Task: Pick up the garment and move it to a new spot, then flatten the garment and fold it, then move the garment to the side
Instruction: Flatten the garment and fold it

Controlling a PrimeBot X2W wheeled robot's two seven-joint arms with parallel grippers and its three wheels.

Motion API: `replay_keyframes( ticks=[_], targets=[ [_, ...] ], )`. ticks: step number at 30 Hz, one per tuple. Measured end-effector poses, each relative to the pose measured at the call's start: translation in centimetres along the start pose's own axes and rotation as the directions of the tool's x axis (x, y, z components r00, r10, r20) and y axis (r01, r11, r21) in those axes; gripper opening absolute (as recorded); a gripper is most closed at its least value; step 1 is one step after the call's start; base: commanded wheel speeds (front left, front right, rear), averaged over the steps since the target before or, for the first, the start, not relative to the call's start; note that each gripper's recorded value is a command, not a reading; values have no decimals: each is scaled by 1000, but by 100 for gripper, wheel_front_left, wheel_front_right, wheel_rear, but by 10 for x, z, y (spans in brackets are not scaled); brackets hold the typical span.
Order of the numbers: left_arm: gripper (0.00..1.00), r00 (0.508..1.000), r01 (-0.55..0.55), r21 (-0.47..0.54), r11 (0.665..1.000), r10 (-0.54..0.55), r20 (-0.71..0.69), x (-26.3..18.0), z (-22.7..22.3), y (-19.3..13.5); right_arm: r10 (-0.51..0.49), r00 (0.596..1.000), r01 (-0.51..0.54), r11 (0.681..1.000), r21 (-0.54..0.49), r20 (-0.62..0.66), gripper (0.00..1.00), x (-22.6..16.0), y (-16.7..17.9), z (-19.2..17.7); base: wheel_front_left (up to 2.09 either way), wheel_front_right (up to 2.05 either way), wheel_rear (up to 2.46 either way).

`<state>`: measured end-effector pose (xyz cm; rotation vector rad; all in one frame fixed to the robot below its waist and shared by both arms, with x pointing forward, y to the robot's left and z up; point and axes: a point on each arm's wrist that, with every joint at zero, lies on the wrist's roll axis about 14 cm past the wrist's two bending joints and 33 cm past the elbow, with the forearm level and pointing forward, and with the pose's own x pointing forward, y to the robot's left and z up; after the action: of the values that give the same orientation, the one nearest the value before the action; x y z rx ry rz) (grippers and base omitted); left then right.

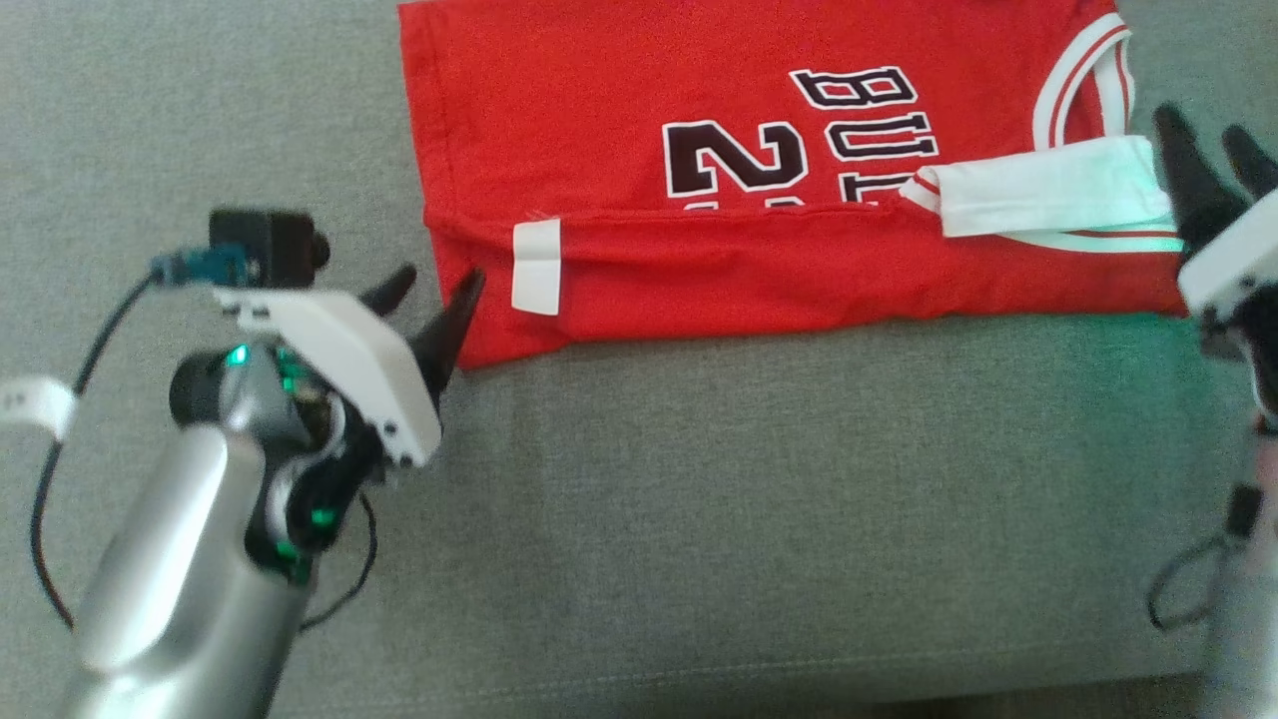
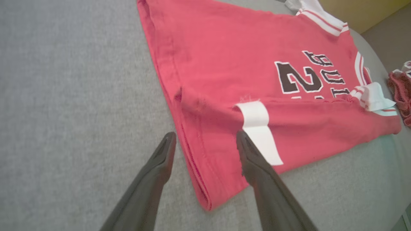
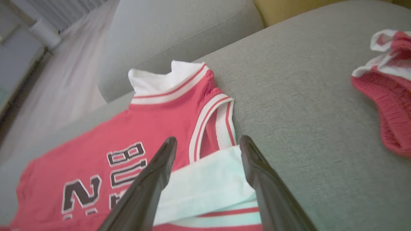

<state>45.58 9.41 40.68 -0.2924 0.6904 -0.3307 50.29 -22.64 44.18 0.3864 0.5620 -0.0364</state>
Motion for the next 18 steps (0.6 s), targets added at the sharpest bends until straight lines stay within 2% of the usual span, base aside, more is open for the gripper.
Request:
replay_keyframes(
  ticks=[4, 7, 13, 18],
  targets=[
    [100, 998, -26, -34, 999, 24, -63, -7, -32, 5, -84, 994, 70, 979, -190, -66, 100, -16, -27, -20, 0, 0, 0],
    [100, 996, -35, -43, 998, 31, -86, -8, -45, 10, -142, 979, 95, 955, -281, -149, 100, -22, -47, -46, 0, 0, 0],
    [100, 996, -38, -45, 998, 34, -86, -1, -43, 14, -161, 958, 74, 938, -339, -238, 100, -14, -52, -69, 0, 0, 0],
    [100, 995, -31, -43, 999, 26, -96, 4, -44, 15, -172, 944, 67, 934, -350, -281, 100, -7, -55, -81, 0, 0, 0]
  ],
)
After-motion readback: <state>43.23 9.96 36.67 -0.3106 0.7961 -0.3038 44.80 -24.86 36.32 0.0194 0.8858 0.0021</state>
